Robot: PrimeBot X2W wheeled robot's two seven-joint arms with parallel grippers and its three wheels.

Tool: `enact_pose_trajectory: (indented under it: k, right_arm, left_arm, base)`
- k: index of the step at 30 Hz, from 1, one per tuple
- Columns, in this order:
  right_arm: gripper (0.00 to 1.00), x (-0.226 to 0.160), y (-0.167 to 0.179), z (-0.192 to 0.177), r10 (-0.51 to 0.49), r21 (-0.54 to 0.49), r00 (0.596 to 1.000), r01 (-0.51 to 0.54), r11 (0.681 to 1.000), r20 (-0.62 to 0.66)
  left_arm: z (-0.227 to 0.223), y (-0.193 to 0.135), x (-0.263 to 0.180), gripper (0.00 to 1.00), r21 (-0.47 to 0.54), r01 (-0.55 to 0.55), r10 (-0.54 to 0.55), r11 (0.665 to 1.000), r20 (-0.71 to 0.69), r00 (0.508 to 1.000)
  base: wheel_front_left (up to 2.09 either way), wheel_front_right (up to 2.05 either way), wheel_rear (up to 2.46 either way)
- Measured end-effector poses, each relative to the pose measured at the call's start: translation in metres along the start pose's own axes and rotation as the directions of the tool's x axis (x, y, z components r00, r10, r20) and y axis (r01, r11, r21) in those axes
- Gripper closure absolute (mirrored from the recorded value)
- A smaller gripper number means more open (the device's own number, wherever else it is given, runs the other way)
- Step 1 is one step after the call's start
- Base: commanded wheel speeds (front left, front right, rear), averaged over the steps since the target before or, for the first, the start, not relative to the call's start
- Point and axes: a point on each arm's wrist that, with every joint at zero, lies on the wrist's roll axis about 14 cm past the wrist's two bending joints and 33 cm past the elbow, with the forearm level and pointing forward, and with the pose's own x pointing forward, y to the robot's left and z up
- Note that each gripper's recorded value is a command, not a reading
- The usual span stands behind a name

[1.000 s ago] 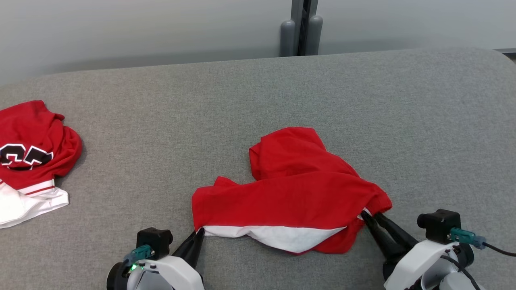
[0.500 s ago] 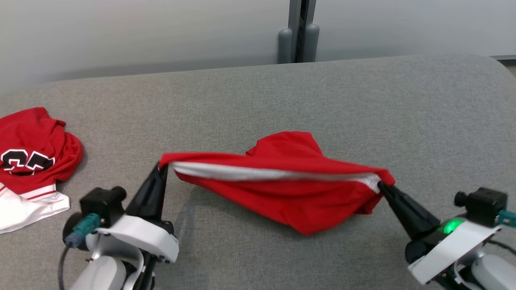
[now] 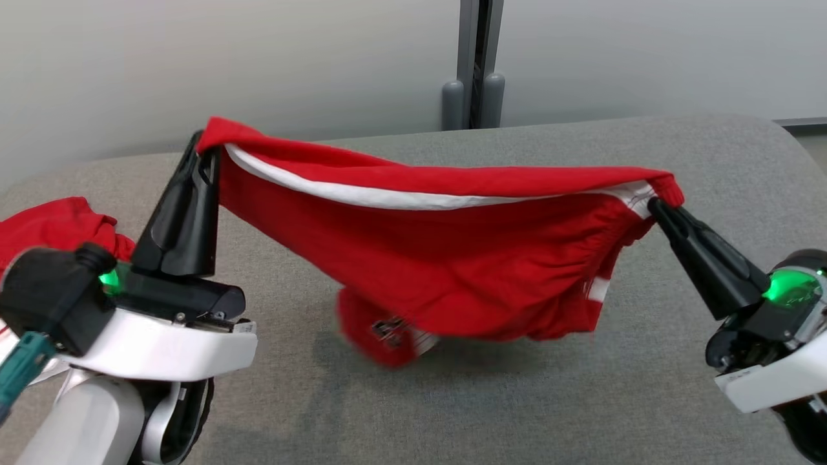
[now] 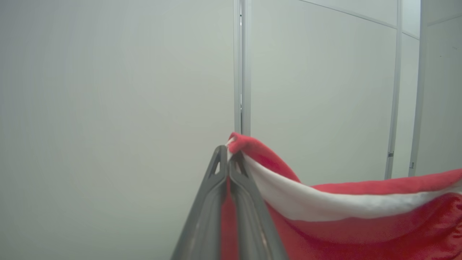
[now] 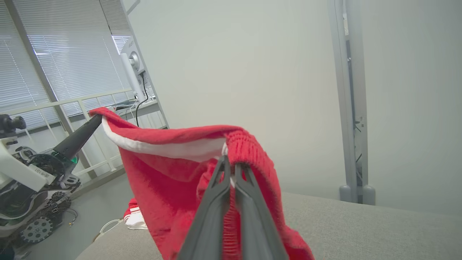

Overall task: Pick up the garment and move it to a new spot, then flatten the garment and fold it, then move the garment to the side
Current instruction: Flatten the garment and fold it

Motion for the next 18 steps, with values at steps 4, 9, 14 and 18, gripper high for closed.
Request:
enact_pose_trajectory:
  k: [4, 9, 14, 18]
  right_arm:
    - [1.00, 0.001, 0.011, 0.023, 0.037, -0.016, 0.998, -0.036, 0.999, 0.045]
    - [1.00, 0.000, 0.015, 0.030, 0.049, -0.020, 0.997, -0.048, 0.999, 0.051]
    - [1.00, 0.004, 0.009, 0.025, 0.037, -0.018, 0.999, -0.037, 0.999, 0.037]
    - [1.00, 0.017, -0.007, 0.018, 0.012, -0.030, 1.000, -0.012, 0.999, 0.015]
  left_arm:
    - [0.036, -0.009, -0.001, 1.00, 0.031, 0.025, -0.028, 0.999, 0.091, 0.995]
    - [0.049, -0.015, -0.005, 1.00, 0.039, 0.036, -0.040, 0.999, 0.109, 0.993]
    - [0.044, -0.017, 0.001, 1.00, 0.037, 0.046, -0.050, 0.998, 0.094, 0.994]
    - [0.028, -0.018, 0.021, 1.00, 0.037, 0.084, -0.086, 0.996, 0.060, 0.994]
  base:
    - [0.00, 0.00, 0.00]
    - [0.00, 0.00, 0.00]
    - [0.00, 0.00, 0.00]
    - [0.00, 0.00, 0.00]
